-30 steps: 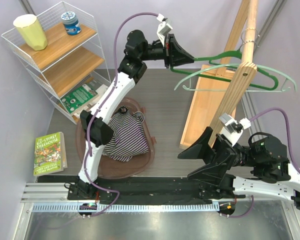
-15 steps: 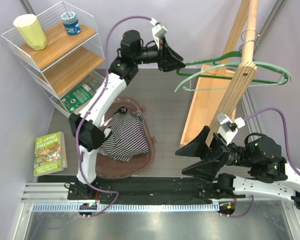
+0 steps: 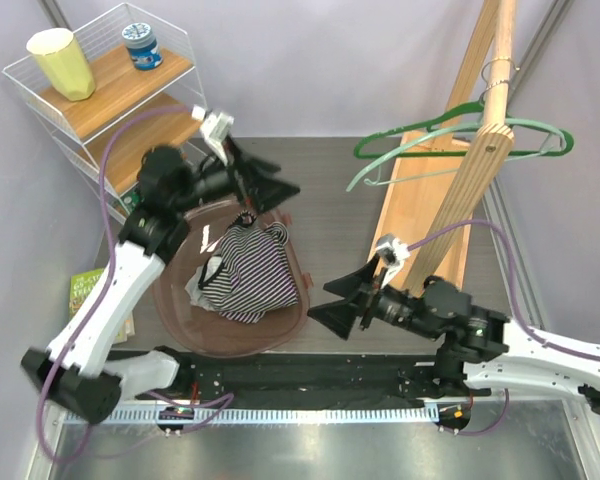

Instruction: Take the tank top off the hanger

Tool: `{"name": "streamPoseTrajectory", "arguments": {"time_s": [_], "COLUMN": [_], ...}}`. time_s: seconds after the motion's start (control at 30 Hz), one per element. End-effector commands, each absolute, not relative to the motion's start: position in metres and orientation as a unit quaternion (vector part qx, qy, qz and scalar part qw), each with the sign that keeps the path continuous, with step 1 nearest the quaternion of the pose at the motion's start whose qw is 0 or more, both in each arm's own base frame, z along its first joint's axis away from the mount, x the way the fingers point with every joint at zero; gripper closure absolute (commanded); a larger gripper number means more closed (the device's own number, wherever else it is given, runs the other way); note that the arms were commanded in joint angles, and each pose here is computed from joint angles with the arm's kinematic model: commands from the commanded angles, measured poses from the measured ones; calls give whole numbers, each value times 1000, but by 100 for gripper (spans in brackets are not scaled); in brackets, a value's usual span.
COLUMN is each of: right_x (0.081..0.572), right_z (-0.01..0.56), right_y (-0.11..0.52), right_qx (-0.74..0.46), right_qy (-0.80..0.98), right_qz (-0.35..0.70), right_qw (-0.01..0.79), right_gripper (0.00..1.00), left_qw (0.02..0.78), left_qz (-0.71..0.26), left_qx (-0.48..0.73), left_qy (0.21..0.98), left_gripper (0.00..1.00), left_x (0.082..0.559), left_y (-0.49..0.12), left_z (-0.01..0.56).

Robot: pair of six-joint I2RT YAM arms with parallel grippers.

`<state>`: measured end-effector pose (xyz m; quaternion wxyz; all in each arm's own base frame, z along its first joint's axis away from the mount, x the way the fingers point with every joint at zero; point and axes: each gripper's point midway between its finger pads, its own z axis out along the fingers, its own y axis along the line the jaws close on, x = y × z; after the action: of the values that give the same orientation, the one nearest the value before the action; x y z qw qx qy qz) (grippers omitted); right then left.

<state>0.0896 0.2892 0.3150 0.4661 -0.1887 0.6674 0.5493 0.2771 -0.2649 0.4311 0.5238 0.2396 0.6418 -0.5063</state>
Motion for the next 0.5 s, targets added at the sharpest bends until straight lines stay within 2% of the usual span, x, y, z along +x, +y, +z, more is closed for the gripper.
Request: {"name": "streamPoseTrajectory", "arguments": {"time_s": [0.0,0.17,0.2,0.27,0.3,0.47], "right_x": [127,144,145,144,143,142], "right_z": [308,261,247,217,221,173], "right_y": [293,302,303,301,301,277], "right_qx": [-98,-28,-20,-14,-7,29], "right_qy": [659,691,692,701,684,679], "right_qz": [533,519,520,518,537,544], "right_qw": [522,503,500,489,494,492], "right_gripper": [3,0,0,0,0,0], "left_qw": [502,496,474,486,468,478], "left_qz": [-529,-539,-545,-556,-557,-588], "left_qx": [189,162,143,132,118,103], "left_qy": [658,661,677,661,676,644], "left_gripper": [0,0,0,0,0,0], "left_x": [234,181,175,154,152,120], "left_y": [-249,-223,-221,-210,-209,-195], "left_z": [389,347,321,315,287,253]}}
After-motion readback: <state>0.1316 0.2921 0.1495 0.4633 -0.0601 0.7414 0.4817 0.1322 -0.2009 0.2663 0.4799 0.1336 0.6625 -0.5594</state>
